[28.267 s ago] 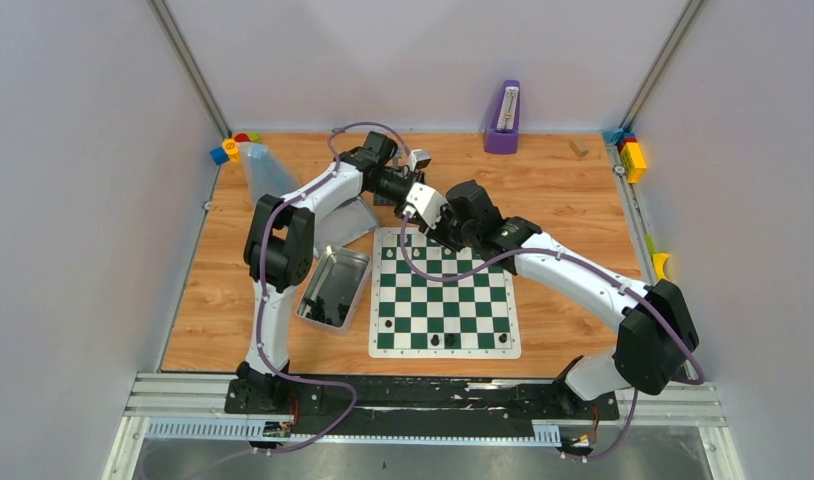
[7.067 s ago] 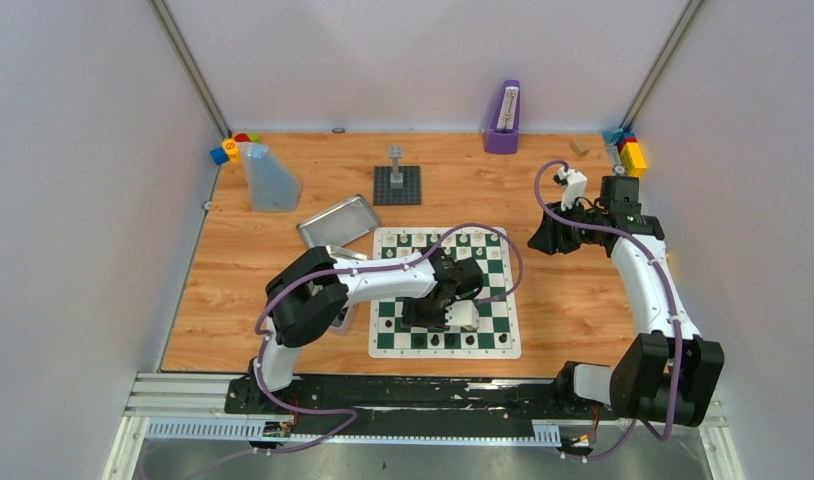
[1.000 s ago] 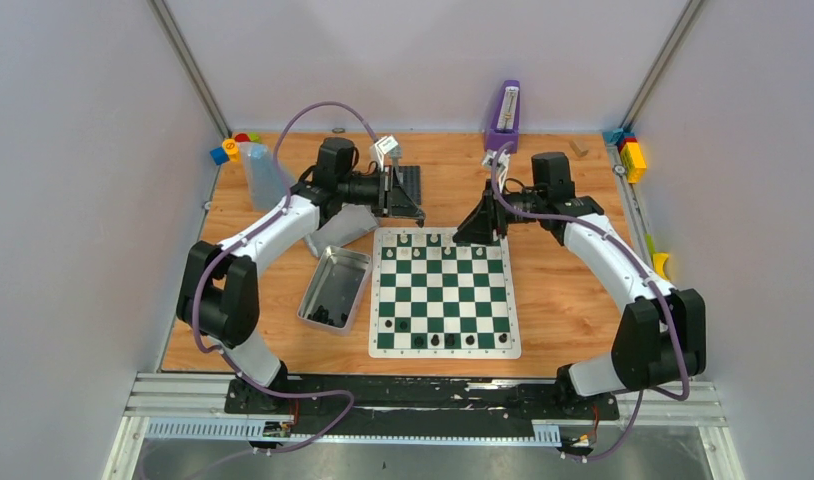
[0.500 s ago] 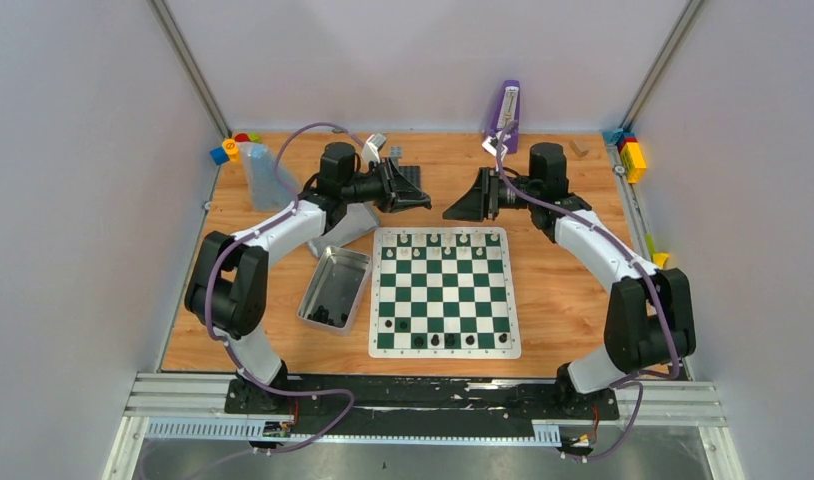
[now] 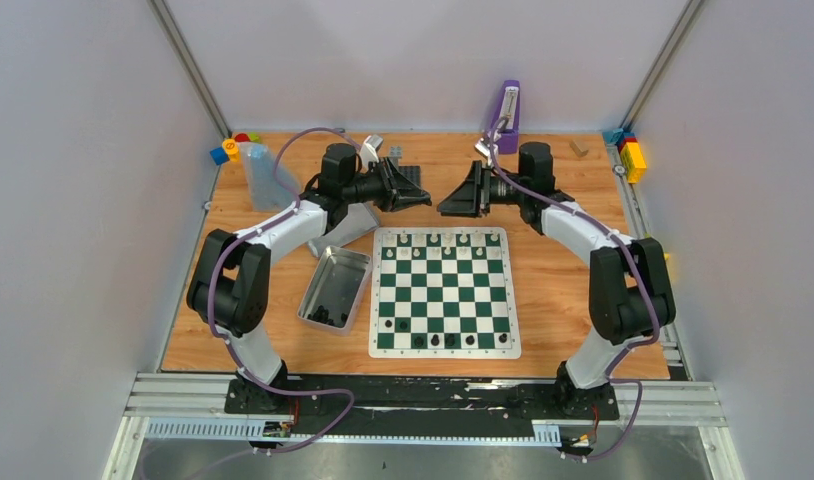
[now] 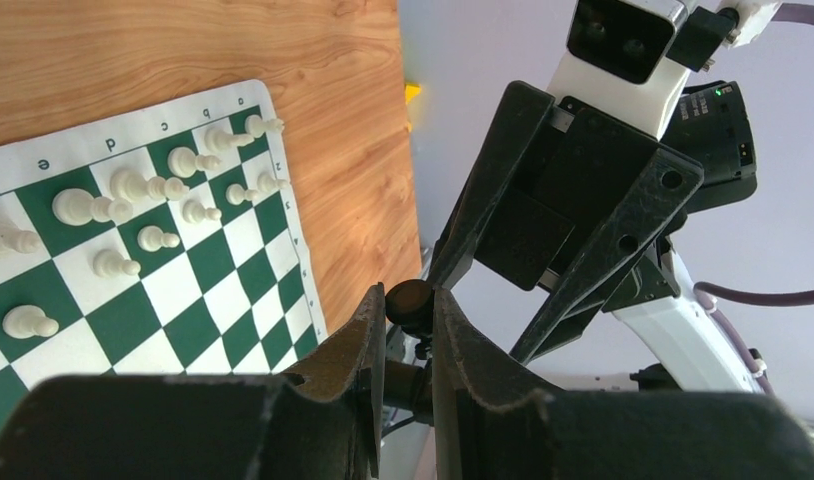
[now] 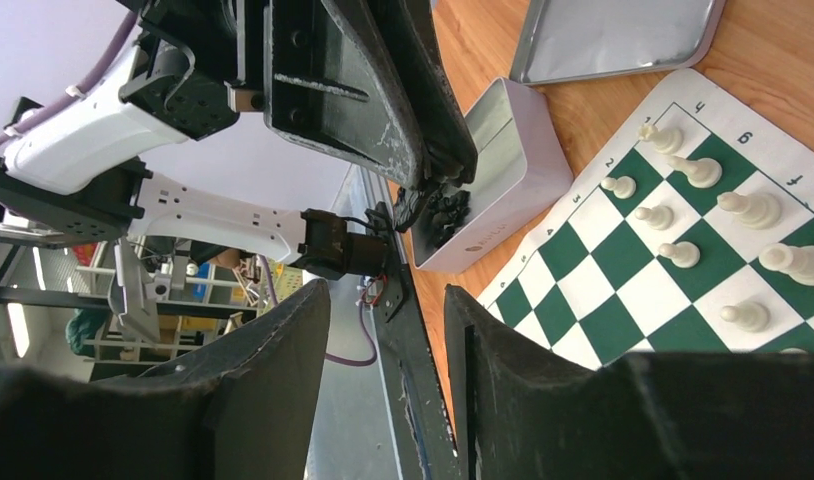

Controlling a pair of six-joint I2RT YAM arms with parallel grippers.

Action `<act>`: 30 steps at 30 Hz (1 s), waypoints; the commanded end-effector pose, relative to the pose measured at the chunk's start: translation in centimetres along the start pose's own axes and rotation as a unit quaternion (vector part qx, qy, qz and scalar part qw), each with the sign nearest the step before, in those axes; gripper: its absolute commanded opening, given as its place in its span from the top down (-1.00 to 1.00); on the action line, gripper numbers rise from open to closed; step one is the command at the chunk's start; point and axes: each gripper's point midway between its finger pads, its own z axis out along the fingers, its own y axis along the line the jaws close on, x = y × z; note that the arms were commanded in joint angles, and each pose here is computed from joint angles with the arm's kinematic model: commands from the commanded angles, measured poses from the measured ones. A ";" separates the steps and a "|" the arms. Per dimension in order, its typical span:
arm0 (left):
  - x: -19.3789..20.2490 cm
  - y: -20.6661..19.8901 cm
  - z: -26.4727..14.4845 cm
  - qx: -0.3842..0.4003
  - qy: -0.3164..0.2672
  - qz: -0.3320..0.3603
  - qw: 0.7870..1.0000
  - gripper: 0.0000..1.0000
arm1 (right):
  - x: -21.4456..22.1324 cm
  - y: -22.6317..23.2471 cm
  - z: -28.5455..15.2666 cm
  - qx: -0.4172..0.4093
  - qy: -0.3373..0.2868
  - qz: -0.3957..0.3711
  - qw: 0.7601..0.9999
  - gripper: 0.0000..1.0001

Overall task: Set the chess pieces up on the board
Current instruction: Place the chess piece on the chessboard.

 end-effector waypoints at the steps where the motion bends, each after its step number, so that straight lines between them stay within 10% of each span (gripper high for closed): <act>1: -1.1 -1.0 0.1 0.016 -0.019 0.018 1.000 0.79 | -1.8 1.9 0.3 -0.032 -0.002 -0.022 0.999 0.08; 30: -0.6 -0.9 0.5 0.011 -0.017 0.022 1.000 0.75 | -2.2 0.9 3.1 -0.035 0.021 0.004 0.999 0.34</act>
